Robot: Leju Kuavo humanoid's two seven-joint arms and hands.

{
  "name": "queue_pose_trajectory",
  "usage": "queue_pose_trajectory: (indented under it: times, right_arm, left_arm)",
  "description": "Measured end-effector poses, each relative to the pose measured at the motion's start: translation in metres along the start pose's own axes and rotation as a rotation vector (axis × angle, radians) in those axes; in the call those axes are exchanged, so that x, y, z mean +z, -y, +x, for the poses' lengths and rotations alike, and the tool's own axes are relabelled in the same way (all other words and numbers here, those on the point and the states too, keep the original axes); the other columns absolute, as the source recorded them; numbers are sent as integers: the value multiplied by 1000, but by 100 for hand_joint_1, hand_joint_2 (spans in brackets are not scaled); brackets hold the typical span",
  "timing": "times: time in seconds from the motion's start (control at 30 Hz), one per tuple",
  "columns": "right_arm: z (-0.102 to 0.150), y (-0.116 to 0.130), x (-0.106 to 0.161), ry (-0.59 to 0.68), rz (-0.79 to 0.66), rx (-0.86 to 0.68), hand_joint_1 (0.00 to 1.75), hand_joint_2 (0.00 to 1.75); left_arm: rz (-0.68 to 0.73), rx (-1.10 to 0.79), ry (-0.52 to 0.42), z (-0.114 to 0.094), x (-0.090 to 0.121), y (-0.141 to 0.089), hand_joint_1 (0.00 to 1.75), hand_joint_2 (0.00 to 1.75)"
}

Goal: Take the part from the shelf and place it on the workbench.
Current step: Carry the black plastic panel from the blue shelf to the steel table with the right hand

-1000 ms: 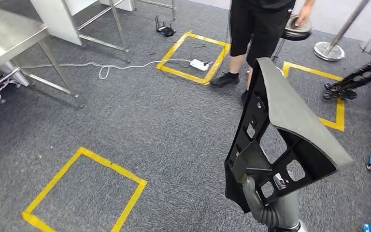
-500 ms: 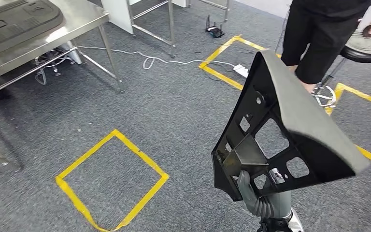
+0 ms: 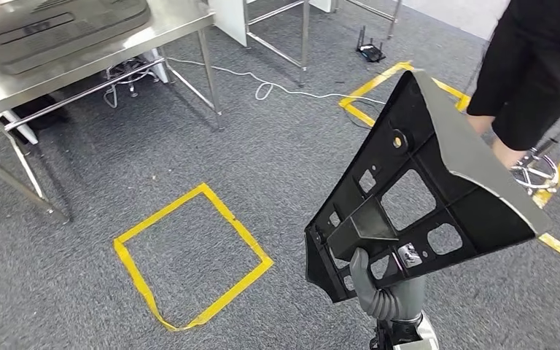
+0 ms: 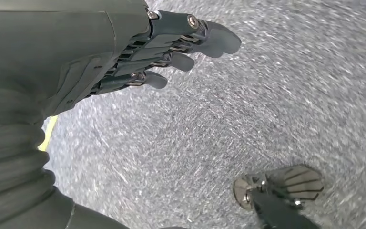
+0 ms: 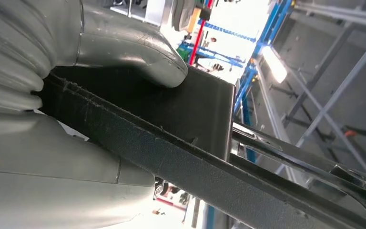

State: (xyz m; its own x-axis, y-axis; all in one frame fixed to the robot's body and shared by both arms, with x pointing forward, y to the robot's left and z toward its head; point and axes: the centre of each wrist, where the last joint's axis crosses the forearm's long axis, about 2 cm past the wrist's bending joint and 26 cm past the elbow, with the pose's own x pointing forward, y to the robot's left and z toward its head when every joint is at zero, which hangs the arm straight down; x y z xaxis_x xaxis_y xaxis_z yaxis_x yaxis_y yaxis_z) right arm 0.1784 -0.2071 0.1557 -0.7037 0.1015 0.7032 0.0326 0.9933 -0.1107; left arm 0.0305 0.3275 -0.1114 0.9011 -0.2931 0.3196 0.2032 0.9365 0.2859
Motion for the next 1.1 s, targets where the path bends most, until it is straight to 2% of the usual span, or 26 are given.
queue_pose_trajectory:
  times: [0.27,0.5,0.63,1.1]
  right_arm:
    - [-1,0,-1,10,-1,4,166,175]
    - [-2,1,-2,8,7,7,166,175]
    - [-2,1,-5,7,13,12,166,175]
    - [-1,7,-5,16,21,49,166,175]
  left_arm:
    - [1,0,2,2,-1,0,0,175]
    - [-4,-3,56,4,0,3,0,175]
    - [-8,-6,54,2,1,7,0,175]
    - [-38,20,67,12,0,12,0,175]
